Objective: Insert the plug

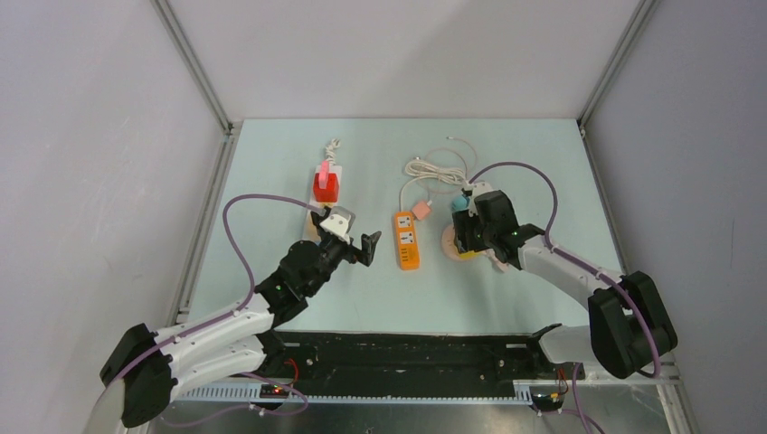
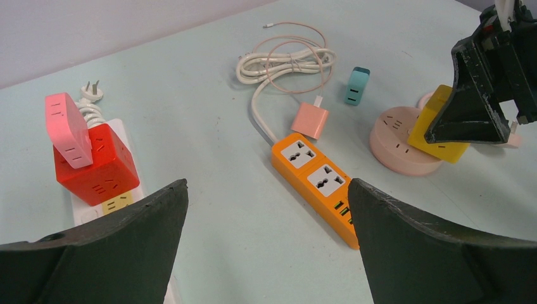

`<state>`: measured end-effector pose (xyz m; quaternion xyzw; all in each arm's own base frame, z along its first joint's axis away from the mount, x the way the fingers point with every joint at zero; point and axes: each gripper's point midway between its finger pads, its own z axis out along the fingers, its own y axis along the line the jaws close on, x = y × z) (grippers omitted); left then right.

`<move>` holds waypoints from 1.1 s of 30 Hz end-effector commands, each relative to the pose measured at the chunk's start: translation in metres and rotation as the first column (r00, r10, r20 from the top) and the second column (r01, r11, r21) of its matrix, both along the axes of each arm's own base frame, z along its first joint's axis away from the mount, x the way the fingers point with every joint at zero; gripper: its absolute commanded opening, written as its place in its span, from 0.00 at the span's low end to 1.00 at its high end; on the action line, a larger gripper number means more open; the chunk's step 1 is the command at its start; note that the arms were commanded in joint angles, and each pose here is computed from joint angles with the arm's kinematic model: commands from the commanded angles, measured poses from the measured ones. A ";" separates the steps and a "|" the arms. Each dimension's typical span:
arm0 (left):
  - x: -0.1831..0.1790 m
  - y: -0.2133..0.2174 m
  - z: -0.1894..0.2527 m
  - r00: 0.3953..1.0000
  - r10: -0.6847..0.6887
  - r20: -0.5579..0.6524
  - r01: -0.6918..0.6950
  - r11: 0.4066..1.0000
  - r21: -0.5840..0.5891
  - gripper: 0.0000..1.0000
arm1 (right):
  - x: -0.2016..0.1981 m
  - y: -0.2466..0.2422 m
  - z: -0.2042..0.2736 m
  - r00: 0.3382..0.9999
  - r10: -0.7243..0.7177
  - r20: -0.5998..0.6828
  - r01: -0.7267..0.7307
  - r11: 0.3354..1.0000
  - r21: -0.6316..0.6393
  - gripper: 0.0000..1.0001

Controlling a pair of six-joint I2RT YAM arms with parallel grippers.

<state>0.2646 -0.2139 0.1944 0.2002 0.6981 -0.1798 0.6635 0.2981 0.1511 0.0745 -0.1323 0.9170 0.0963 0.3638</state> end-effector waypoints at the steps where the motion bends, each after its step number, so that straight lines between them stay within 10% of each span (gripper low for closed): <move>1: 0.002 -0.002 0.013 1.000 0.000 0.022 0.001 0.999 -0.041 1.00 | -0.014 0.025 -0.007 0.995 -0.052 -0.080 0.061 0.992 0.108 0.00; 33: -0.003 0.006 0.015 1.000 -0.001 -0.016 0.001 1.000 0.014 1.00 | -0.069 0.026 -0.089 0.976 -0.218 0.032 0.220 0.965 -0.144 0.00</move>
